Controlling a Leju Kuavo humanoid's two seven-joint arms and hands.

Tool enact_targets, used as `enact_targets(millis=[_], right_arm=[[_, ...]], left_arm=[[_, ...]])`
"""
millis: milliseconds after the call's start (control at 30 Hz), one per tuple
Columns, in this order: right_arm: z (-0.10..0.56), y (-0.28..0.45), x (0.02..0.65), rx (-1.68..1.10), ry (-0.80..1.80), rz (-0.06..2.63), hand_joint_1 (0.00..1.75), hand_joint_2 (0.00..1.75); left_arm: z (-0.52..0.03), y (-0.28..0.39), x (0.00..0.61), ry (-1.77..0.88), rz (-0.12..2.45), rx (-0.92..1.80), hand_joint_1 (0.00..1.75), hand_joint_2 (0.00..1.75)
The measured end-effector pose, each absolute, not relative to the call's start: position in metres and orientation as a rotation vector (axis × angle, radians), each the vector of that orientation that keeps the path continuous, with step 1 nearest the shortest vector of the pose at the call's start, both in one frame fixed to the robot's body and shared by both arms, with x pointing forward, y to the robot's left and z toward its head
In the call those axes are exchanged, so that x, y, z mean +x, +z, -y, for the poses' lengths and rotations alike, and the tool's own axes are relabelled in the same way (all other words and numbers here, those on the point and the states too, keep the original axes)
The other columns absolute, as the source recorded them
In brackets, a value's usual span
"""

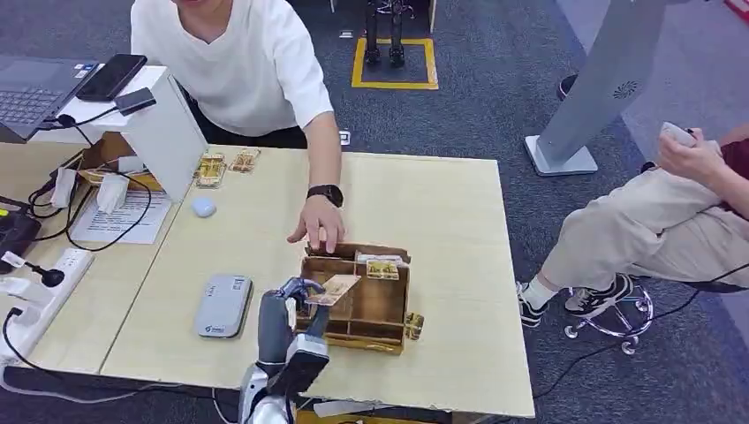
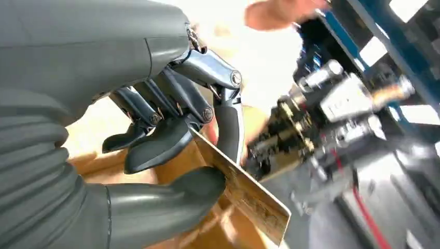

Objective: Pass the card to the sensor for recognition and then transmit it.

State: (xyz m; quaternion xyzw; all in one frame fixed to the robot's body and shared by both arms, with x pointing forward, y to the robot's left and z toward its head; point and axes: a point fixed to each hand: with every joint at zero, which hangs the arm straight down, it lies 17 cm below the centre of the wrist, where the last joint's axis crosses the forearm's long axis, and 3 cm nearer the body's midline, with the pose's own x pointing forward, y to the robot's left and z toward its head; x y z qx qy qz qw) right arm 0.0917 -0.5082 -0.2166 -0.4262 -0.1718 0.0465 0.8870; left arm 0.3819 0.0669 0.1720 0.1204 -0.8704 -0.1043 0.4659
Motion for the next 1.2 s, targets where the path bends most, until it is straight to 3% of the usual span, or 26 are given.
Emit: enact_targets(millis=[300, 767, 1033, 1067, 1100, 1200], right_arm=[[0.521, -0.214, 0.084, -0.906, 0.086, 0.333, 0.0, 1.75], [0.526, -0.213, 0.085, -0.912, 0.081, 0.317, 0.0, 1.75], [0.526, -0.213, 0.09, -0.911, 0.082, 0.311, 0.0, 1.75], [0.526, -0.213, 0.09, -0.911, 0.082, 0.31, 0.0, 1.75], [0.525, -0.213, 0.09, -0.911, 0.084, 0.311, 0.0, 1.75], [0.526, -0.212, 0.091, -0.911, 0.083, 0.312, 0.0, 1.75]], left_arm=[[-0.112, 0.205, 0.411, -0.01, 2.123, 0.343, 1.75, 1.75], [-0.139, 0.211, 0.44, 0.074, 2.027, 0.405, 1.75, 1.75], [-0.138, 0.203, 0.455, -0.031, 1.973, 0.496, 1.75, 1.75], [-0.138, 0.201, 0.456, -0.04, 1.966, 0.502, 1.36, 1.75], [-0.137, 0.2, 0.456, -0.048, 1.962, 0.505, 0.0, 1.75], [-0.136, 0.195, 0.458, -0.058, 1.946, 0.507, 0.0, 1.75]])
